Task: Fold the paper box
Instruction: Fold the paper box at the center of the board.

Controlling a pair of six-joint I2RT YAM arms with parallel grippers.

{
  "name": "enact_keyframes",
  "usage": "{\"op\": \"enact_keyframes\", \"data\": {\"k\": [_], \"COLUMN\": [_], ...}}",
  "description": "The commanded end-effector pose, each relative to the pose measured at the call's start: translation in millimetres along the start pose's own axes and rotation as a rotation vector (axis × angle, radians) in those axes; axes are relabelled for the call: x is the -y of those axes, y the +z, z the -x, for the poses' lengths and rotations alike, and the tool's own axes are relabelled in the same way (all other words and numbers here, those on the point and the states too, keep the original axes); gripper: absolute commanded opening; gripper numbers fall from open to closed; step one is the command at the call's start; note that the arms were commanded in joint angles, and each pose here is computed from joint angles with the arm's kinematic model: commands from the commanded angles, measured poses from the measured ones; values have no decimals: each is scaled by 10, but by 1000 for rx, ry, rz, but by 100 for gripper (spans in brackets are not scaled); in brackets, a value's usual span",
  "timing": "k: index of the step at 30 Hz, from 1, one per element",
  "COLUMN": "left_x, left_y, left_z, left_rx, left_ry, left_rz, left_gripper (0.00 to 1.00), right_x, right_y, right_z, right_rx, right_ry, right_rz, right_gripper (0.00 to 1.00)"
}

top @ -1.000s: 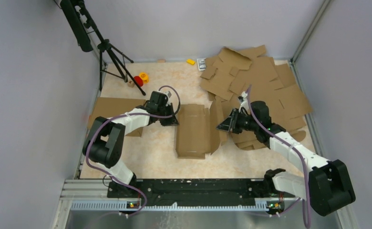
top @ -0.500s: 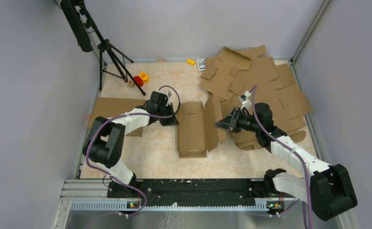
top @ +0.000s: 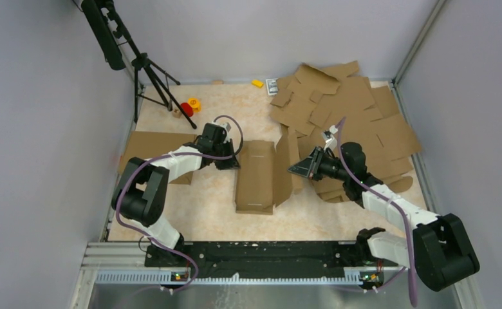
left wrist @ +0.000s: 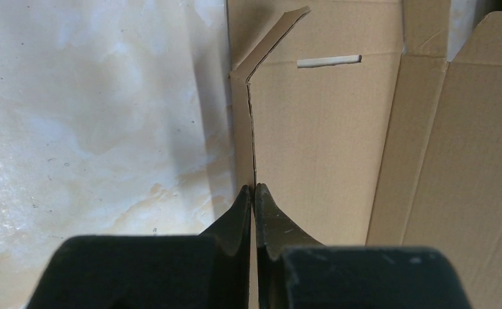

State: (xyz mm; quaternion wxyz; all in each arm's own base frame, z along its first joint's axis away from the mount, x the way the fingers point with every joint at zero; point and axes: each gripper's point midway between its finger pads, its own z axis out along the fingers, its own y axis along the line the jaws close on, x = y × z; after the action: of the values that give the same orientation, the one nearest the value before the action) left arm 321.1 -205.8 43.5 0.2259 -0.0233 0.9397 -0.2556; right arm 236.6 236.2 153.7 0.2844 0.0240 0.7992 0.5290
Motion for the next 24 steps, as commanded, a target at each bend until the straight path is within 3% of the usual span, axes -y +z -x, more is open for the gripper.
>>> {"op": "enact_keyframes", "data": {"k": [1, 11, 15, 19, 24], "left_x": [206, 216, 219, 218, 225], "left_y": [30, 45, 49, 54, 70], "left_z": [15, 0, -2, -9, -27], "left_rx": [-9, -15, -17, -20, -29], "left_ry": [19, 23, 24, 26, 28], "left_rz": [-78, -77, -76, -74, -77], "left_gripper": [0, 0, 0, 0, 0], "right_x": [506, 1013, 1009, 1007, 847], "right_y": [-17, -170, -113, -78, 0], "right_z": [-338, -604, -658, -662, -584], "right_rx": [-95, -178, -200, -196, -163], "right_ry": [28, 34, 53, 64, 65], "right_rz": [-175, -390, -351, -333, -243], "right_gripper": [4, 15, 29, 29, 20]}}
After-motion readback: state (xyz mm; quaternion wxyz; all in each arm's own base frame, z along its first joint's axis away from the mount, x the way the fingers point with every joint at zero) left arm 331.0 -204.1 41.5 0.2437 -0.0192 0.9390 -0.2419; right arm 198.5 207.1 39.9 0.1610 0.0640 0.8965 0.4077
